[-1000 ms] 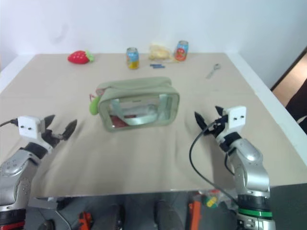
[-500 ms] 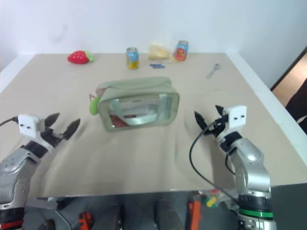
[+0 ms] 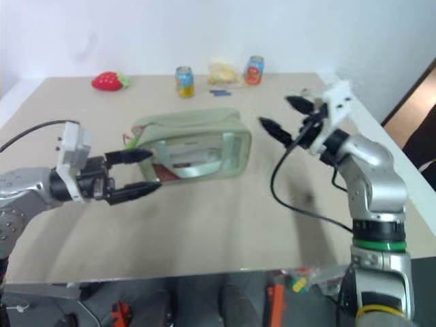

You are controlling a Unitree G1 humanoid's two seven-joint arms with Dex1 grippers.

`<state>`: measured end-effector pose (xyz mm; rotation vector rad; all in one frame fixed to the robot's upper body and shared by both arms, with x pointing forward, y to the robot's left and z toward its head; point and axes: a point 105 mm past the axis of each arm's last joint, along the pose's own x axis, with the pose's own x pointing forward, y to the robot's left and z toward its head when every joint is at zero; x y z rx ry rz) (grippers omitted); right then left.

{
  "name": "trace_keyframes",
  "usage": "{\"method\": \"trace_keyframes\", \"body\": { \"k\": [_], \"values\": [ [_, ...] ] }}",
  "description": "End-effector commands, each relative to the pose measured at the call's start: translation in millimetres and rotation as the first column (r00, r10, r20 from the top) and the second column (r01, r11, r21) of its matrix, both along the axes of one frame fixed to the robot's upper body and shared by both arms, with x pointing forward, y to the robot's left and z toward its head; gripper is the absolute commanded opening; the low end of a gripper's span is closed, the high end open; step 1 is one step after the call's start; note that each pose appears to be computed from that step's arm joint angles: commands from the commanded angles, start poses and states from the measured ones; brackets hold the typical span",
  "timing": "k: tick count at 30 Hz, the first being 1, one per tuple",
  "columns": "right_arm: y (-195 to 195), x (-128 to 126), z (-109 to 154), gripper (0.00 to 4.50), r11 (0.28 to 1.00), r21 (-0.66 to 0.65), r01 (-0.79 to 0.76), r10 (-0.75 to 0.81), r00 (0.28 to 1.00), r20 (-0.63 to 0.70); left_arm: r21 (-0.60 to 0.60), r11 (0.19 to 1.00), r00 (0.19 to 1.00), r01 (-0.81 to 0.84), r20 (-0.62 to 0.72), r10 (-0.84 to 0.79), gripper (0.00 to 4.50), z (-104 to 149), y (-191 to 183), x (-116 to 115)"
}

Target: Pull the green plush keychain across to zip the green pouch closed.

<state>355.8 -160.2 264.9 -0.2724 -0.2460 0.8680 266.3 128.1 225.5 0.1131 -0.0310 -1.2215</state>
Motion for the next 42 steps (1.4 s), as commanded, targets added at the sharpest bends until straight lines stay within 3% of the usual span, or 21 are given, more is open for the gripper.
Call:
{"method": "trace_keyframes", "body": {
  "k": [1, 9, 23, 32, 42],
  "values": [
    [18, 1, -2, 4.5, 0.986, -0.093, -0.14, 0.139, 0.99, -0.013, -0.003, 1.0, 0.999, 0.027, 0.041, -0.027, 4.49, 8, -5, 1],
    [25, 17, -18, 4.5, 0.965, -0.149, -0.215, 0.206, 0.976, -0.074, -0.003, 0.999, 0.998, 0.039, 0.052, -0.039, 4.49, 9, -12, 3],
    [25, 21, -17, 0.07, 0.951, -0.19, -0.243, 0.244, 0.97, -0.019, -0.002, 1.0, 0.998, 0.003, 0.061, -0.002, 4.5, 5, -9, 2],
    [20, 6, -10, 0.07, 0.93, -0.238, -0.279, 0.302, 0.951, 0.066, -0.003, 1.0, 0.999, 0.001, 0.052, -0.001, 4.5, 5, -10, 2],
    [-2, -29, -16, 0.07, 0.916, -0.238, -0.323, 0.332, 0.943, -0.001, -0.019, 0.999, 0.998, 0.035, 0.061, -0.034, 4.5, 17, -15, -5]
  ]
}}
